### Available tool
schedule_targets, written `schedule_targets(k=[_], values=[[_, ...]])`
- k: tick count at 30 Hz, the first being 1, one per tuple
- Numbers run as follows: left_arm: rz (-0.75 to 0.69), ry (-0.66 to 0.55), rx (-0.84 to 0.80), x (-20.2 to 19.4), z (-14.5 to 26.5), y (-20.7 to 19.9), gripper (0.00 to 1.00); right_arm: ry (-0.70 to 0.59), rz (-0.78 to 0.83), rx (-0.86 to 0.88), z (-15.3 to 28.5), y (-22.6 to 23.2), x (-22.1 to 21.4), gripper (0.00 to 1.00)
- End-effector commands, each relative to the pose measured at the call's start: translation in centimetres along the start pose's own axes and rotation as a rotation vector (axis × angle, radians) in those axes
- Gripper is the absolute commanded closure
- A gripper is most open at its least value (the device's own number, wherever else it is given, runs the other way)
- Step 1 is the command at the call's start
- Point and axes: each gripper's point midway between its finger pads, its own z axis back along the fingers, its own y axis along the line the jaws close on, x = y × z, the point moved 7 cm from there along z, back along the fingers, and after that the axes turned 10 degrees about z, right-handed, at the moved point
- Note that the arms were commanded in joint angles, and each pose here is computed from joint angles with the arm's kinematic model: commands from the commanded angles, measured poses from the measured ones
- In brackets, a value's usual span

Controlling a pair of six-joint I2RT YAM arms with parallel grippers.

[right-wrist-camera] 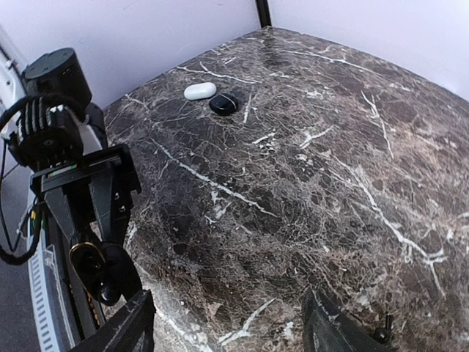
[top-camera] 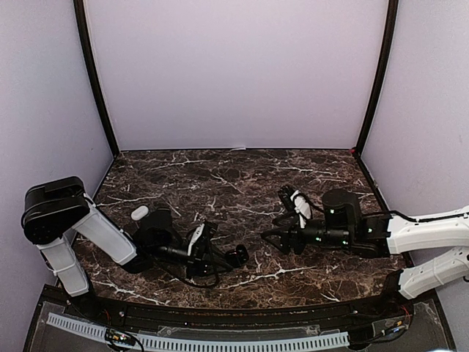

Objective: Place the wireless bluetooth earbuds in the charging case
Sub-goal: Pass from the left arm to the right

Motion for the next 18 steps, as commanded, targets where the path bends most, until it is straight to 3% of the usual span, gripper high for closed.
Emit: schedule_targets(k=[1, 6, 10, 18], values=[[-0.037, -0.027, 0.009, 0.8, -0.5, 0.0, 1.0, -0.073, 0.008, 0.085, 0.3, 0.8, 1.1, 0.39], [-0.047, -0.026, 0.016, 0.7, -0.7, -0.1, 1.0, -0.105, 0.018, 0.13, 0.4, 1.2, 1.6, 0.46], [-0.056, -0.024, 0.009, 0.5, -0.8, -0.2, 1.0, -0.09, 0.036, 0.161, -0.2, 1.5, 1.8, 0.57], [-0.07, -0.023, -0.034, 0.5, -1.0, -0.6, 1.0, -0.1, 0.058, 0.302, -0.6, 2.8, 2.3, 0.6]])
